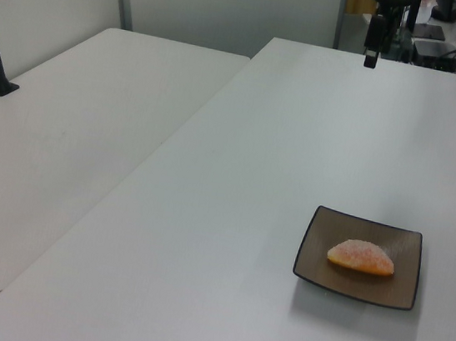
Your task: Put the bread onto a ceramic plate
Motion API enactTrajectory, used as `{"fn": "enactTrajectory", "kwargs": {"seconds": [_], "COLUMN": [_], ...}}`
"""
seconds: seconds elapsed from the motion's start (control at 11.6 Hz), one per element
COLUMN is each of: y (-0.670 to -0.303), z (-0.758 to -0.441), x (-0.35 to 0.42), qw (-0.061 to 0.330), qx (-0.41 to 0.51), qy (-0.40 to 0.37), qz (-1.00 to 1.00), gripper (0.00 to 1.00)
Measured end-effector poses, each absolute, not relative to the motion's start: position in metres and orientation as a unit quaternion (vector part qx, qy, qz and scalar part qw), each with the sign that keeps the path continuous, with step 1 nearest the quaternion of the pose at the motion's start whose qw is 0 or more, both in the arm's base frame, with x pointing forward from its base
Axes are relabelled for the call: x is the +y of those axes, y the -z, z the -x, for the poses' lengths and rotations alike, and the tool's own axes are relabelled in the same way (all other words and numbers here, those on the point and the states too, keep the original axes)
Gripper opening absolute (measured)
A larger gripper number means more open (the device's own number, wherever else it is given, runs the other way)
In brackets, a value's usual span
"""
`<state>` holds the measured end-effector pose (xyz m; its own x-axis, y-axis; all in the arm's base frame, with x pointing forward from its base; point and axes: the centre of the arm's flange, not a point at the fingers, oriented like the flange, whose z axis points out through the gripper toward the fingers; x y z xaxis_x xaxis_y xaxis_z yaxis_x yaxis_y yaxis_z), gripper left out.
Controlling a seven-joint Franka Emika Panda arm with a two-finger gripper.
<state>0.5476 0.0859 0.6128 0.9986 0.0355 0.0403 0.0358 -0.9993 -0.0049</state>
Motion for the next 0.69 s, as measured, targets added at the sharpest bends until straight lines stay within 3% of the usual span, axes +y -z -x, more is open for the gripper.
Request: {"fn": "enactTrajectory", "kwargs": {"seconds": [0.35, 0.69], "y": [-0.625, -0.631], "z": [-0.549, -0.554], "x": [0.084, 0.075], "qw": [0.004, 0.014], "qx": [-0.082, -0.087], "qy": [0.035, 0.054], "qz": [0.996, 0.995], "gripper": [1.00, 1.00]}}
